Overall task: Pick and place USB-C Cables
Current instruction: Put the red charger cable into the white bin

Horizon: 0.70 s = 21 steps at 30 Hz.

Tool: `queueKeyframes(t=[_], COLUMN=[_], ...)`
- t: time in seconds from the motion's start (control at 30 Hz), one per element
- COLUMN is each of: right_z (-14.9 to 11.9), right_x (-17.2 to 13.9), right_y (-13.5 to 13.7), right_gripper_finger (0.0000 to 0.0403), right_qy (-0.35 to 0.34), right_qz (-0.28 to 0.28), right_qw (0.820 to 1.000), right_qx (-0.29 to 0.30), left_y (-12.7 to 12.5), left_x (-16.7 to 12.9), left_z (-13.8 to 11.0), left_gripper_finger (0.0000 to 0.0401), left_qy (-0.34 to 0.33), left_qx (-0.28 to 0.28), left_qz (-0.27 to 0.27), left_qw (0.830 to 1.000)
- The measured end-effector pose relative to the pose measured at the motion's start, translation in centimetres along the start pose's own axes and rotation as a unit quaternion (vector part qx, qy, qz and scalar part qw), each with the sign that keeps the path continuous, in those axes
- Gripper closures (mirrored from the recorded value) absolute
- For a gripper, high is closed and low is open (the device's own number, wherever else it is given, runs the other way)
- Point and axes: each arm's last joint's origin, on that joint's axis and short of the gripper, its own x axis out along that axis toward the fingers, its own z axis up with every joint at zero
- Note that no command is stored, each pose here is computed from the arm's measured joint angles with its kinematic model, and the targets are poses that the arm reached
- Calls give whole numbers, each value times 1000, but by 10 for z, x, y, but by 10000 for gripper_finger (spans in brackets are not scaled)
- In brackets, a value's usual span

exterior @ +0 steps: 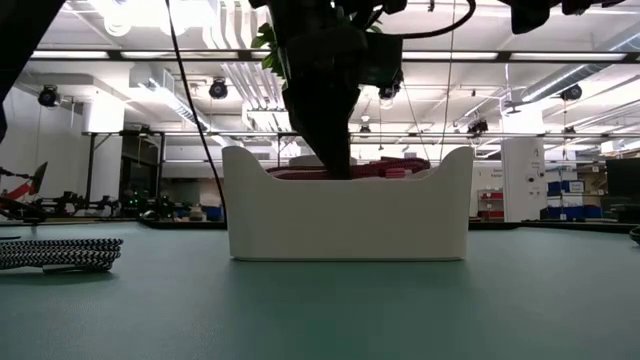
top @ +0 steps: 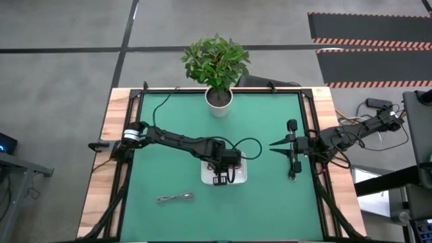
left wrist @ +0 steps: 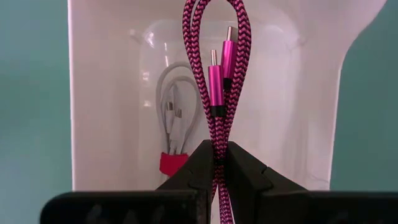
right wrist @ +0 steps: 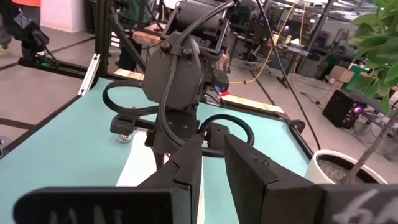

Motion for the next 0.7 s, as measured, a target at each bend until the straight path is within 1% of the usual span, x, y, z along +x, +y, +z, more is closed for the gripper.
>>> queueKeyframes(t=[0.23,0.7], right_z=[-1,3], right_x=[0,-2], right_y=[0,-1], right_gripper_finger=[344,344], right_qy=[3,-1], right_qz=[1,0], right_qw=[1000,1000], right_qx=[0,2], left_y=[-3,-3], left_x=[0,2], left_z=[-2,-4], left_gripper_finger=[389,389], left_qy=[4,11], left_qx=[-22,-22], left_qz=[-3,-3], left_qw=[1000,1000])
